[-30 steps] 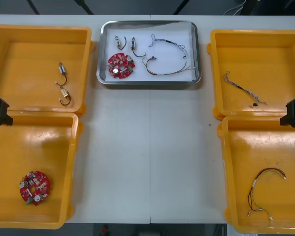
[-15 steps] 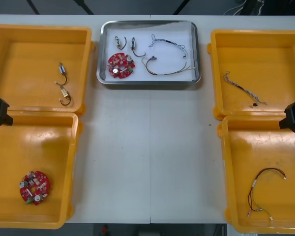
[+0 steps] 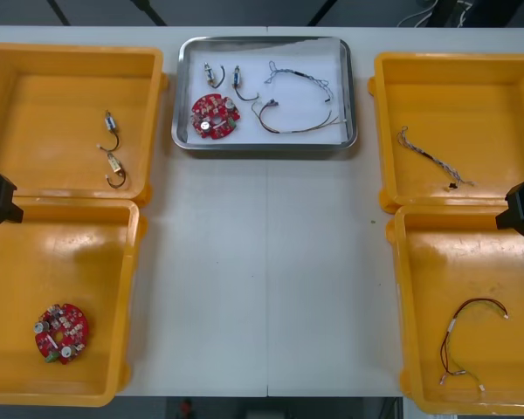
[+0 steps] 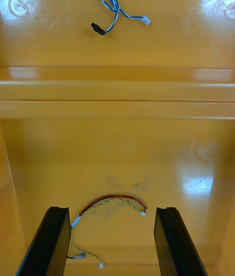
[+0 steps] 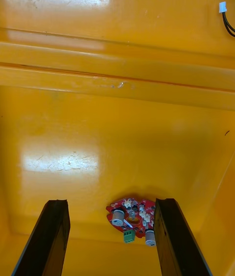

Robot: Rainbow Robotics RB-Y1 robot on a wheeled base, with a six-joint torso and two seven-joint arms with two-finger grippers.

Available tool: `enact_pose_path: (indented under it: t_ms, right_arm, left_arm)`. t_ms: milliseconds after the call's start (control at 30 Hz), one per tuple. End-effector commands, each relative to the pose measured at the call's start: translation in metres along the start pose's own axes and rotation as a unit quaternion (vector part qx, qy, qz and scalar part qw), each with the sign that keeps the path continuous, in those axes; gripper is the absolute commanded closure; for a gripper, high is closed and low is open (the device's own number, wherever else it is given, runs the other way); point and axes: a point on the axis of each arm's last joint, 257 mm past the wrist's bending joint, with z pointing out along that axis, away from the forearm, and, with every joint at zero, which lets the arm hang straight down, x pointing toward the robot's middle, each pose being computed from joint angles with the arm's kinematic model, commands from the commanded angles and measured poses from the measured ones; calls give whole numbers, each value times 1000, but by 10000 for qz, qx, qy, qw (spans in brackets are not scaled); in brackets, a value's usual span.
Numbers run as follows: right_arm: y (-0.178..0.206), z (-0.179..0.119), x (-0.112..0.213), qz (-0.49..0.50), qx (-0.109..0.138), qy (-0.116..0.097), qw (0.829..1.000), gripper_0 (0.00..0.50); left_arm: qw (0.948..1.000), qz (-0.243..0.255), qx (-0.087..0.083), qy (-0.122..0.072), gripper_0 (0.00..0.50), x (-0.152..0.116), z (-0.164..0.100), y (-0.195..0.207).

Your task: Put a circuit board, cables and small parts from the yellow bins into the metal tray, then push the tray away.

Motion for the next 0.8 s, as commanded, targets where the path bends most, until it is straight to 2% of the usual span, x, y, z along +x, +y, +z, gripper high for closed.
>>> enact_pose_path:
  t_ms: [33, 800]
  right_arm:
    - [-4, -4, -5, 19, -7, -110, 9999, 0]
    - [-4, -4, -5, 19, -7, -110, 9999, 0]
  left_arm:
    - [9992, 281, -234, -167, 0, -8, -13, 16]
    - [9992, 281, -234, -167, 0, -8, -13, 16]
